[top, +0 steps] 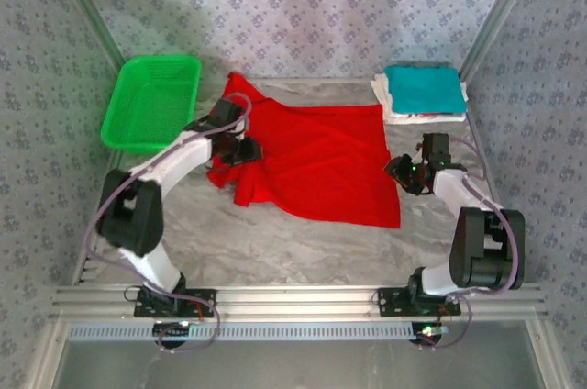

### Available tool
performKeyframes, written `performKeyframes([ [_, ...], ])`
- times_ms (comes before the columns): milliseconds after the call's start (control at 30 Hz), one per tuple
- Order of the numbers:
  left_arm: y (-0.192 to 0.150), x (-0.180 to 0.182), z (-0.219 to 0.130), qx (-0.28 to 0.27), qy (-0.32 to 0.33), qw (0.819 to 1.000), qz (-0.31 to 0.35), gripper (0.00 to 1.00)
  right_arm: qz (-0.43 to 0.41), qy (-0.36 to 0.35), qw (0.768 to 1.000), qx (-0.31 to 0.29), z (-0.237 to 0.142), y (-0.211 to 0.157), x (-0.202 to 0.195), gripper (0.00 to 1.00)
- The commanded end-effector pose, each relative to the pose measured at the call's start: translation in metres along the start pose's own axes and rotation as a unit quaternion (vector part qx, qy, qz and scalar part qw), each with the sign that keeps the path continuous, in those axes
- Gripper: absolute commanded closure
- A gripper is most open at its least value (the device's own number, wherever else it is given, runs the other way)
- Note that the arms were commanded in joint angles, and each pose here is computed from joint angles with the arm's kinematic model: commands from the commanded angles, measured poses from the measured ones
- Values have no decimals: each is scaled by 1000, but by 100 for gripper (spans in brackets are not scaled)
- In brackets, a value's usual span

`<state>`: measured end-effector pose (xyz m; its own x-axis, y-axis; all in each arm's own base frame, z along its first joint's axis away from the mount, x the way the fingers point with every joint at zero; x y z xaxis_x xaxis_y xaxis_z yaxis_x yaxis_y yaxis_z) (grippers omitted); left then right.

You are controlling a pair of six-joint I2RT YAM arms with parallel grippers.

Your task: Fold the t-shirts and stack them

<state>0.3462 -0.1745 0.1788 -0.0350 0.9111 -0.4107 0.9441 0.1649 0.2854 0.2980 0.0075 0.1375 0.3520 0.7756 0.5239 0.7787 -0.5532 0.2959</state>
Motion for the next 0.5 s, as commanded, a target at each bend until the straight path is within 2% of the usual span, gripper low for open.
performKeyframes([
  [0, -10, -31, -2, 38, -28, 997, 54, 59, -6, -7, 1000, 4, -1, 5, -1, 60],
  [133, -21, -29, -16, 11, -47, 998, 36, 58, -5, 1, 1000, 2, 0, 8, 0, 60],
  [233, -40, 0, -32, -14, -9, 1000, 9, 58, -6, 4, 1000, 2, 2, 9, 0, 60],
  [467, -85, 62, -59, -69, 15, 996, -63, 53, -6, 19, 1000, 11, 8, 11, 2, 59],
])
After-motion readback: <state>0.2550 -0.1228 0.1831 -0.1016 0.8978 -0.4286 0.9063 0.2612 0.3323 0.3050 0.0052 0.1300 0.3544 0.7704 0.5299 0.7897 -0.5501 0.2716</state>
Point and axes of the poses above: each hand's point on the last joint's axis, 136 mm out from that joint toward the fingers, its own z axis out along the fingers, its own x axis along the line the jaws close on, y = z × x, the point moved 8 cm from there along -z, back along the fingers, and after that the axes turned 4 degrees about -z, right-handed, at the moved point
